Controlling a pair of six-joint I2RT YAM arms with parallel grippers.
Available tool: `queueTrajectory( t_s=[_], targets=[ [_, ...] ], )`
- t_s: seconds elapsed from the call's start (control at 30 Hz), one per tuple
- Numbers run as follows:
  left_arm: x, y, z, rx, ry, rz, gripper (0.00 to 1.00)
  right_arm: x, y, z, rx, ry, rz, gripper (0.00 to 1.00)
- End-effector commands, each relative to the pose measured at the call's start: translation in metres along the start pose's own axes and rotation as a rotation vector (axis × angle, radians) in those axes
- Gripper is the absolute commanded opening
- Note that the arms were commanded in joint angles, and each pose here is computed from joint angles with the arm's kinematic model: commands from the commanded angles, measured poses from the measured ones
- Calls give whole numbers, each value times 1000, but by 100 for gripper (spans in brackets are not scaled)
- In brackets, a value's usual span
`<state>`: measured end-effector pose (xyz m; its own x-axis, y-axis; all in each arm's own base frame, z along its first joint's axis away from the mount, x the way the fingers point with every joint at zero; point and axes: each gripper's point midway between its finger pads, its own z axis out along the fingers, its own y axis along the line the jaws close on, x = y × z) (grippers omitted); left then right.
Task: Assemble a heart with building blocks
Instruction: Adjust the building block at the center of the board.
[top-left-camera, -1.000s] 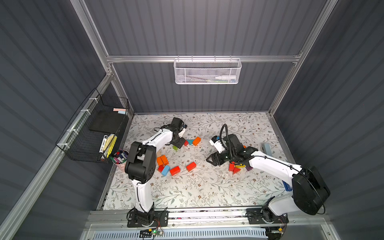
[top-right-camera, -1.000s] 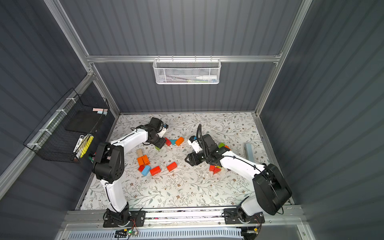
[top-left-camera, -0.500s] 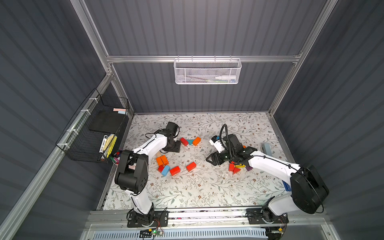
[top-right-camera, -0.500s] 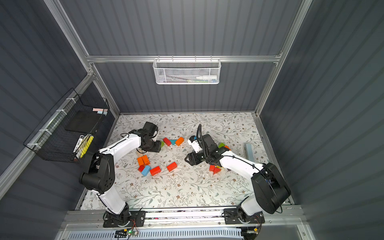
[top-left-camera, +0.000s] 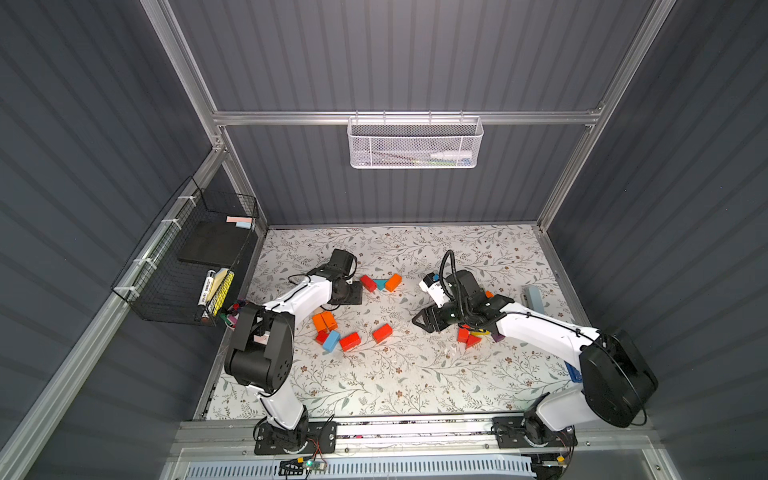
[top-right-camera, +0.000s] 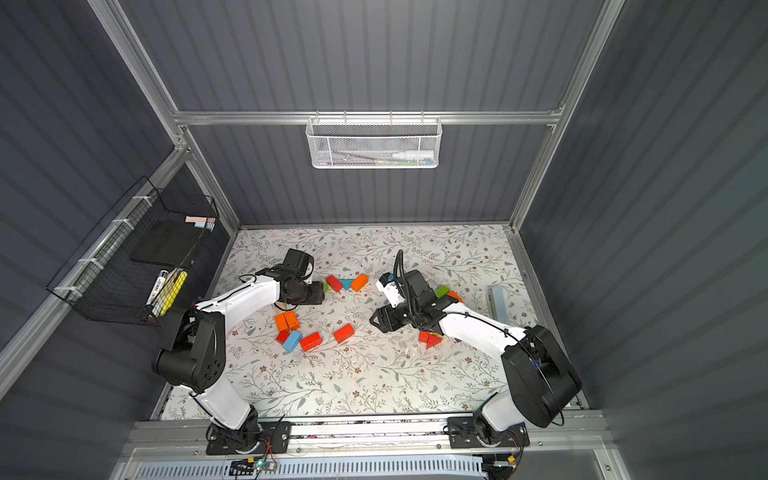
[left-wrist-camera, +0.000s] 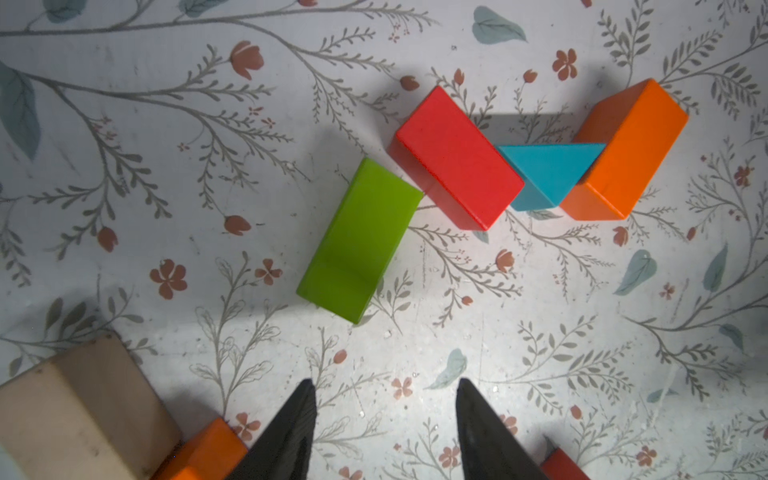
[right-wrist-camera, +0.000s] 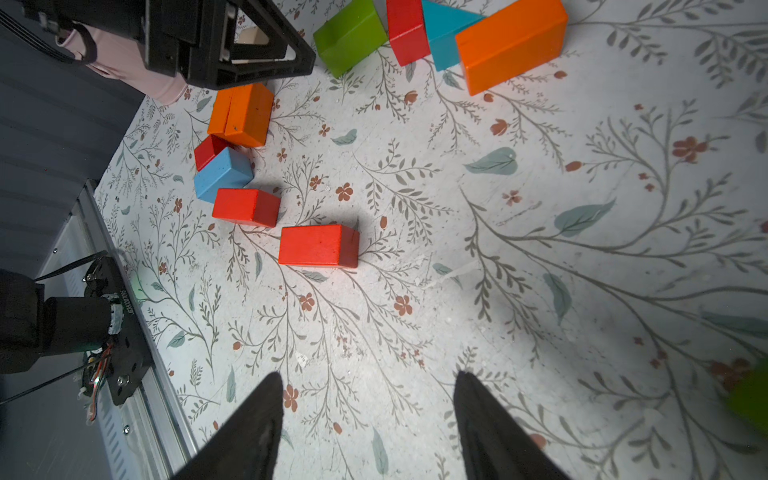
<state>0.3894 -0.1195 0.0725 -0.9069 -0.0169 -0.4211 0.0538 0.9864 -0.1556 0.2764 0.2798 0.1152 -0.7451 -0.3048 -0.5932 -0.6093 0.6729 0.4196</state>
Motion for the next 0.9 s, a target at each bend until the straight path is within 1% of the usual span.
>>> queueTrajectory(
  t_s=[0.0, 0.23, 0.4, 0.6, 0.87],
  targets=[
    [0, 0, 10, 9, 6, -28, 56, 3, -1, 4, -10, 8, 6, 67],
    [1, 6, 19, -30, 35, -39, 56, 5, -4, 3, 3, 14, 4, 67],
    [-4, 3, 23, -17, 10, -34, 55, 6, -3, 4, 0, 18, 2, 67],
    [-10, 6, 28, -33, -27, -12, 56, 7, -4, 5, 0, 21, 7, 67],
    [-11, 11, 35, -56, -33, 15, 56, 8, -5, 6, 2, 24, 9, 67]
  ],
)
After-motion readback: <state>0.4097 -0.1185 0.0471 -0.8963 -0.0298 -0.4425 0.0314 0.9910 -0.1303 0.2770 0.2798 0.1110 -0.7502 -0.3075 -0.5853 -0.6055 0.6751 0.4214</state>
